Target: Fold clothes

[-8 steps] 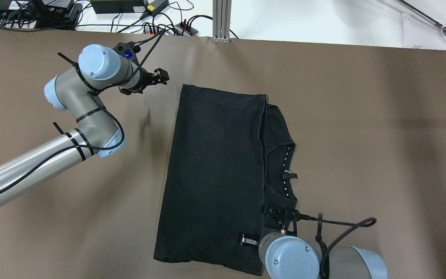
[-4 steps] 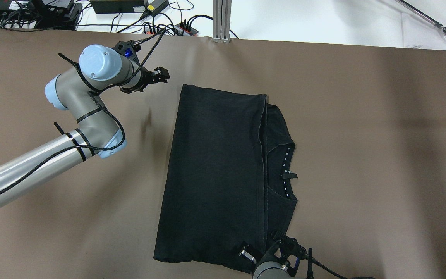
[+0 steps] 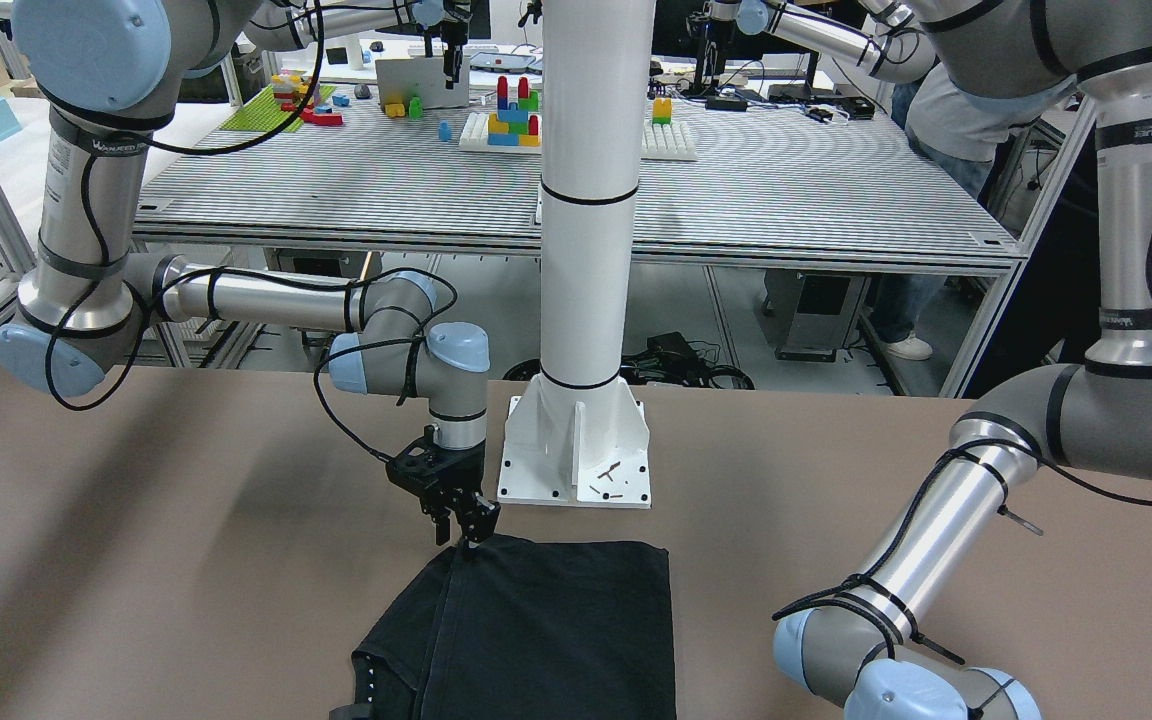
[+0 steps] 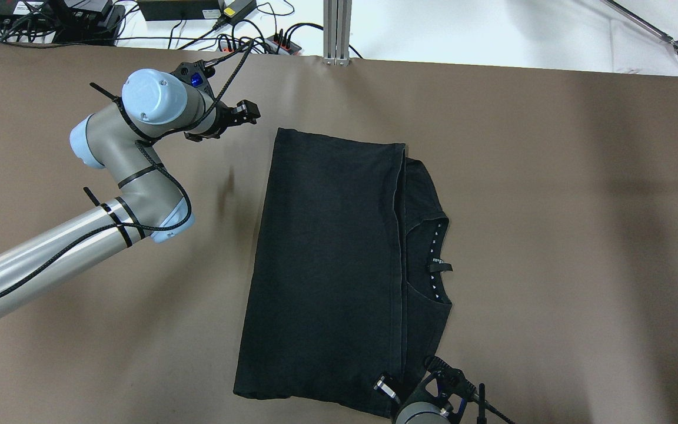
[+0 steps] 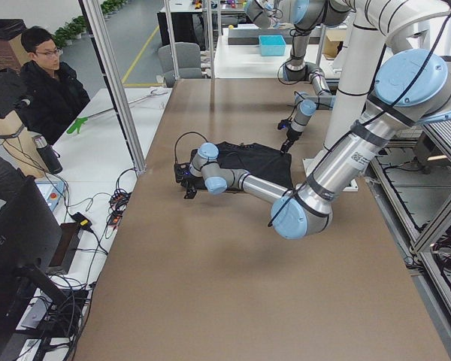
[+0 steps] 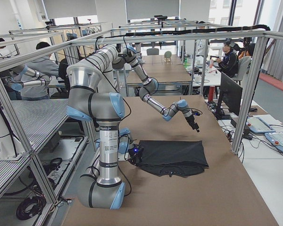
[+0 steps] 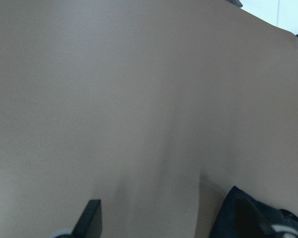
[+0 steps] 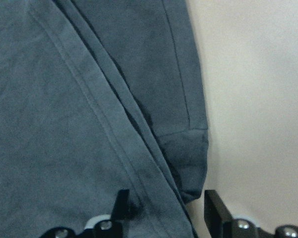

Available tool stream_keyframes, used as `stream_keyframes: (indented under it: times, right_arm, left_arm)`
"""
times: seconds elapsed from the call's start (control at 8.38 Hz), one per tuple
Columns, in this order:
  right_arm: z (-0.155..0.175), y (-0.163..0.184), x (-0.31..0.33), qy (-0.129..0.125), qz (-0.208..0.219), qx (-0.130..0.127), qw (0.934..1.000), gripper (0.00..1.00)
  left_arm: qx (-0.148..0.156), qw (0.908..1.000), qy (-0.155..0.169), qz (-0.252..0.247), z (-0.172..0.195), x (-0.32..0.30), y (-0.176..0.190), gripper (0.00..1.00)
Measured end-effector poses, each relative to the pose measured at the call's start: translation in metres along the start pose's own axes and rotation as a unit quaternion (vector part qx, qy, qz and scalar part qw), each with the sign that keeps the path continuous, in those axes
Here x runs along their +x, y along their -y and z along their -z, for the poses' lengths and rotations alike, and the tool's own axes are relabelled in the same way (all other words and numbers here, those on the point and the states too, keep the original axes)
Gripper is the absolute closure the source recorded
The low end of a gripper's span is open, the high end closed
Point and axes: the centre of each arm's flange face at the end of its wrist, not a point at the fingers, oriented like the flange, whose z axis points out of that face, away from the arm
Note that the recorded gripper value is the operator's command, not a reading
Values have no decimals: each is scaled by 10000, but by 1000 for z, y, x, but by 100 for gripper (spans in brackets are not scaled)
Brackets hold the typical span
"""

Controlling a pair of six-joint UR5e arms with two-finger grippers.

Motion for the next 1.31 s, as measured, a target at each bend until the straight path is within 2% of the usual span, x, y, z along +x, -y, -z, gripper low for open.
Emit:
stream_keyframes:
  times: [0.12,0.24,0.36,0.48,0.96,1.31]
  right_arm:
    - [-2,1,3,-8,-1,6,10000,46]
    - [-4,1,4,-18,0,11,10000,58]
    - [-4,1,4,-20,-6,11,10000,82]
    - [-4,0,4,-12,-50,5,10000,100]
    - [1,0,0,37,-255,-33,9997,100]
    - [23,6,-7,197,-322,-150,9992,100]
  left_arm:
    - [12,10000,-3,14,0,1,-1,6]
    - [18,10000,-9,25,0,2,-1,6]
    - [20,10000,-12,30,1,2,-1,6]
    - [21,10000,-14,32,1,3,-1,6]
    - [14,10000,-10,36,0,2,-1,6]
    - [-15,9999,-20,99,0,3,-6,6]
